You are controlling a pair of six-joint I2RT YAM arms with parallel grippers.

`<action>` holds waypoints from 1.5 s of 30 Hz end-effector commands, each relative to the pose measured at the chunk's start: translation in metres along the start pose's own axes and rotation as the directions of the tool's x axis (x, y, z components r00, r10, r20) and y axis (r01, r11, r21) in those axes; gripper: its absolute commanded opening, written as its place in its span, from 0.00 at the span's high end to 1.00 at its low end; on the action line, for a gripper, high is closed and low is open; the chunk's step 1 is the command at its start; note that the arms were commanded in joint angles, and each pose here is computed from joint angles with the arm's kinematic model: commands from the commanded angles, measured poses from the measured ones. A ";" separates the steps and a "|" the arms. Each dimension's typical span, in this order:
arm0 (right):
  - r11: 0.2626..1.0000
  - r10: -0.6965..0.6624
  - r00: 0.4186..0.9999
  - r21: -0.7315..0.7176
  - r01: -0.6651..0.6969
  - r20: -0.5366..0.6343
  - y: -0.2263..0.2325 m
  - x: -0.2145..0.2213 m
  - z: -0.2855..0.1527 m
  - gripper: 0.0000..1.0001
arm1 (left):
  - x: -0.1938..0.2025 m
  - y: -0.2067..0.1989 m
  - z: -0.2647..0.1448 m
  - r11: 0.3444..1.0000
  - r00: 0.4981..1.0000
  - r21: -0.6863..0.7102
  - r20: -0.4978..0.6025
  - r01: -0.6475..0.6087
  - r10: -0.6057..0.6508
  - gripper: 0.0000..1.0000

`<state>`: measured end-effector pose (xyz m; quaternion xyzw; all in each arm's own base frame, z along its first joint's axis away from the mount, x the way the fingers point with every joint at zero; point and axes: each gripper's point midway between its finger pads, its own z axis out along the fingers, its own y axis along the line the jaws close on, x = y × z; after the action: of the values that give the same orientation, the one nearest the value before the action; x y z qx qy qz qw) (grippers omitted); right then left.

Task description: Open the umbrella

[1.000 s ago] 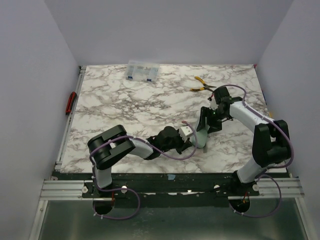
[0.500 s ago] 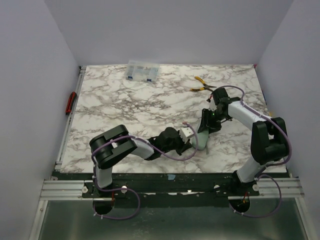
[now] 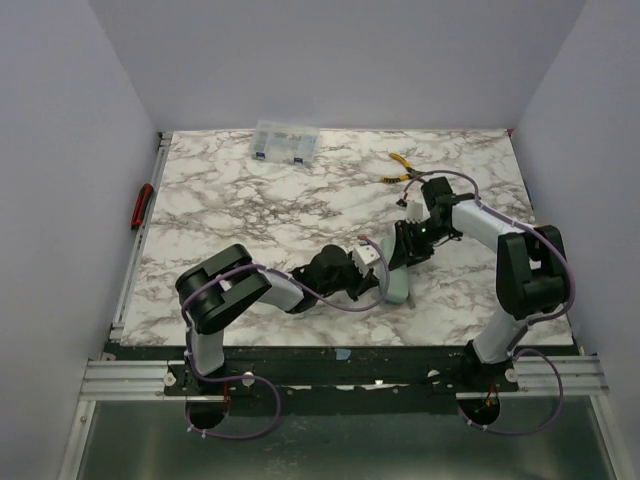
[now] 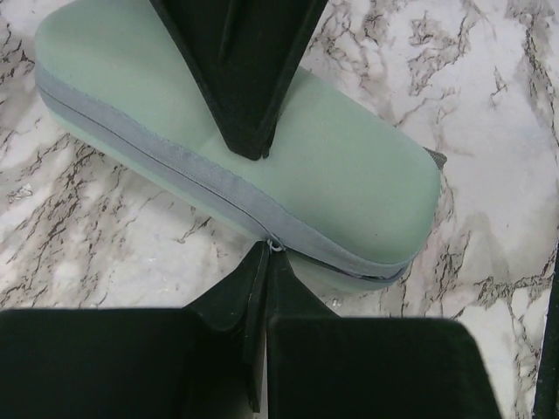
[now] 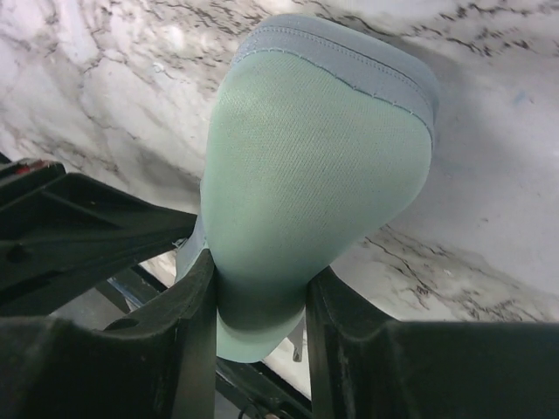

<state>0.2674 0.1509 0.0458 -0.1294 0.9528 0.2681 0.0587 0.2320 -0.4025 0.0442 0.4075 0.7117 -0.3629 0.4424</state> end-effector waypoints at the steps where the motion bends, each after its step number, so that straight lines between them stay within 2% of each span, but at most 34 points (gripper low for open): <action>1: 0.990 -0.118 0.989 -0.082 0.110 -0.089 0.002 0.019 0.011 0.85 | -0.014 0.032 0.000 0.998 0.999 -0.066 0.031 -0.014 0.016 1.00; 7: 0.963 -0.261 0.960 -0.091 0.253 -0.099 0.002 0.014 0.011 0.82 | -0.018 0.056 0.004 0.984 0.991 -0.118 0.042 0.134 -0.130 1.00; 16: 0.903 -0.429 0.896 -0.024 0.430 -0.112 -0.011 0.005 0.013 0.78 | -0.019 0.079 -0.005 0.961 0.972 -0.148 0.064 0.232 -0.225 1.00; 18: 0.894 -0.447 0.889 -0.005 0.449 -0.103 -0.011 -0.002 0.012 0.74 | -0.019 0.078 -0.009 0.961 0.972 -0.146 0.065 0.233 -0.226 1.00; 21: 0.899 -0.435 0.898 0.026 0.437 -0.065 -0.006 -0.021 0.005 0.53 | -0.019 0.071 -0.013 0.966 0.973 -0.121 0.066 0.229 -0.223 1.00; 24: 0.913 -0.402 0.916 0.067 0.402 -0.004 0.004 -0.039 -0.010 0.26 | -0.016 0.066 -0.014 0.967 0.972 -0.109 0.063 0.231 -0.225 1.00; 25: 0.918 -0.392 0.920 0.073 0.390 0.015 0.008 -0.041 -0.016 0.19 | -0.015 0.065 -0.013 0.967 0.972 -0.105 0.061 0.231 -0.225 1.00; 27: 0.925 -0.375 0.926 0.077 0.372 0.041 0.016 -0.040 -0.026 0.13 | -0.012 0.063 -0.012 0.965 0.970 -0.104 0.056 0.241 -0.236 1.00; 31: 0.934 -0.355 0.933 0.075 0.350 0.057 0.022 -0.023 -0.035 0.11 | -0.010 0.062 -0.010 0.956 0.961 -0.103 0.055 0.275 -0.271 1.00; 36: 0.918 -0.392 0.915 0.103 0.383 0.094 0.019 -0.008 -0.035 0.11 | -0.011 0.060 -0.008 0.948 0.953 -0.100 0.050 0.301 -0.297 1.00; 40: 0.939 -0.327 0.942 0.140 0.315 0.074 0.014 -0.003 -0.027 0.12 | -0.011 0.058 -0.008 0.951 0.956 -0.096 0.046 0.294 -0.291 1.00; 45: 0.916 -0.368 0.929 0.184 0.355 0.041 0.009 0.002 -0.012 0.14 | -0.009 0.057 -0.008 0.949 0.954 -0.099 0.038 0.301 -0.298 1.00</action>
<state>0.2573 0.1517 0.0732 -0.2820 0.9255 0.2072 0.1448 0.2807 -0.3718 0.0403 0.2749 0.7797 -0.3916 0.4039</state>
